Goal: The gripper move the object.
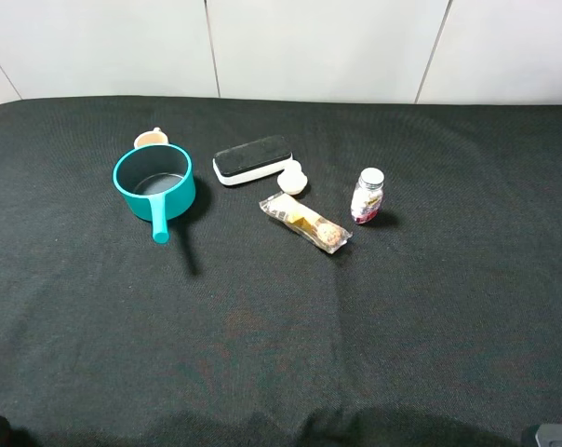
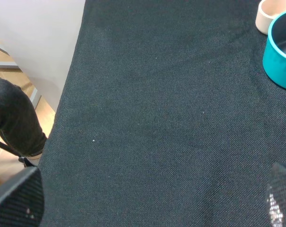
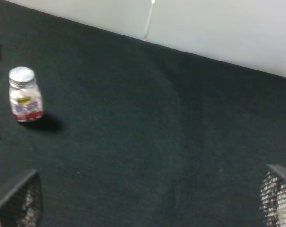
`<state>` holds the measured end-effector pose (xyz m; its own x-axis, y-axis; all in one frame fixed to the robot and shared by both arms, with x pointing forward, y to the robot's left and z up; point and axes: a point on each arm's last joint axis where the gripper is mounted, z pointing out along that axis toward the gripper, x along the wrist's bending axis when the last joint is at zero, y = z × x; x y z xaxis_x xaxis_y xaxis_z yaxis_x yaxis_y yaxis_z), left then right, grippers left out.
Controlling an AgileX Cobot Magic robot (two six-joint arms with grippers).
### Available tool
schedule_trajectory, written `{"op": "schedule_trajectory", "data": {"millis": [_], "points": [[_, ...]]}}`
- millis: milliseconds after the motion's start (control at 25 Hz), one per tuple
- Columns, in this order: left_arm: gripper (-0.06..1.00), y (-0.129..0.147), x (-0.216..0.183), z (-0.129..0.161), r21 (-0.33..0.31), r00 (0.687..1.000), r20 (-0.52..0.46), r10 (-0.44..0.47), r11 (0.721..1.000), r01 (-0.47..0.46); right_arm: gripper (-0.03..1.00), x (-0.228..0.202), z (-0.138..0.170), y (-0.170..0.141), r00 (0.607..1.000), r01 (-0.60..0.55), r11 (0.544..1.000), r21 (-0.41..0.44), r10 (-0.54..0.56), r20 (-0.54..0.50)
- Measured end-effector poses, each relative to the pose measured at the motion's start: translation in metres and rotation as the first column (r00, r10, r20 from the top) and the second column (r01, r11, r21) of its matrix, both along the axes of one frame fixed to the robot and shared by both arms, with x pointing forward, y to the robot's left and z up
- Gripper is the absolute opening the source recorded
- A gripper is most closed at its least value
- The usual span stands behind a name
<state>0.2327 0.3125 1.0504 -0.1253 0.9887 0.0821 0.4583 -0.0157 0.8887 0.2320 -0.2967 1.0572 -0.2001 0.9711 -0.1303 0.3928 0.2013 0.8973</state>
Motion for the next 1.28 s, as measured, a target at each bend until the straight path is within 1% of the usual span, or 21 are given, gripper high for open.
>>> {"op": "schedule_trajectory", "data": {"millis": [80,200,1280], "points": [[0.99,0.0,0.0,0.0,0.0,1.0,0.0,0.0,1.0,0.0,0.69,0.0005,0.0013,0.0009,1.0,0.003,1.0,0.031,-0.003,0.012],[0.99,0.0,0.0,0.0,0.0,1.0,0.0,0.0,1.0,0.0,0.69,0.0007,0.0019,0.001,1.0,0.006,0.999,0.042,-0.007,0.017],[0.99,0.0,0.0,0.0,0.0,1.0,0.0,0.0,1.0,0.0,0.69,0.0009,0.0015,0.0017,1.0,0.004,0.999,0.052,-0.004,0.014]]}}
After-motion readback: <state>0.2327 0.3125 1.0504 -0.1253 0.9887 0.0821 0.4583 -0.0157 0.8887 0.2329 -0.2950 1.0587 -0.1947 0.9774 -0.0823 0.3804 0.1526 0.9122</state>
